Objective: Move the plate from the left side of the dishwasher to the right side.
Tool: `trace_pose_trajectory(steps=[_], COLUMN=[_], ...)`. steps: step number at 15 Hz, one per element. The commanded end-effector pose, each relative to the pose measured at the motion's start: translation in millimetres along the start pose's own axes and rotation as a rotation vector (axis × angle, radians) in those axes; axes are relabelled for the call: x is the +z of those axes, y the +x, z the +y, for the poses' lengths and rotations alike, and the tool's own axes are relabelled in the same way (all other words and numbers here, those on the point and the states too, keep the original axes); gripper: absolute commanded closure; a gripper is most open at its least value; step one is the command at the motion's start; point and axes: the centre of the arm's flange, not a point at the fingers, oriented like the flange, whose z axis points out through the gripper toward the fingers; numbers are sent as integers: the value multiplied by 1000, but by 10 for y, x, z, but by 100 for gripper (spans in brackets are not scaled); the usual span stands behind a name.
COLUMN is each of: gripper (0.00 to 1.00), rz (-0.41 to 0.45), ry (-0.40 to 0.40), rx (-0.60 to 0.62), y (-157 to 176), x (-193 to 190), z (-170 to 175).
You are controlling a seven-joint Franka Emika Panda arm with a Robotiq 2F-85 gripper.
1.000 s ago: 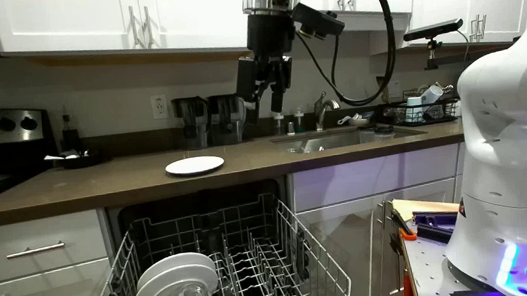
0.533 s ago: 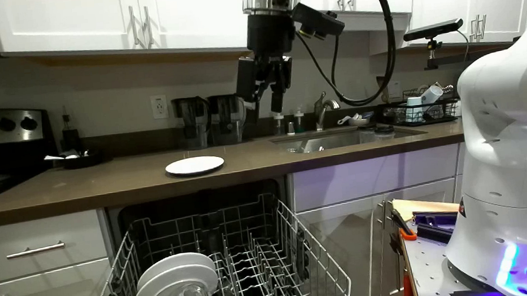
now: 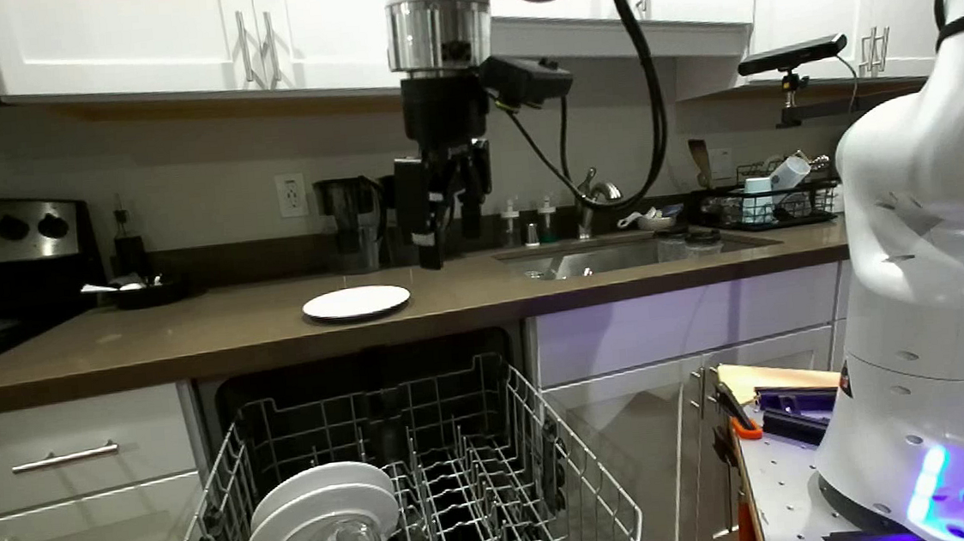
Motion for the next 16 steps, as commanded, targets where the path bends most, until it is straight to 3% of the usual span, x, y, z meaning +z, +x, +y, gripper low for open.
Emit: trace_pose_trajectory(steps=[1, 6, 11, 15, 16], gripper=[0, 0, 0, 0, 0], rz=[-50, -109, -188, -216, -191], ry=[-32, -61, -77, -82, -66], rx=[-146, -373, -606, -672, -622], y=[590, 1189, 1597, 1874, 1631], x=[173, 526, 881, 1113, 1081], z=[-305, -658, -792, -834, -768])
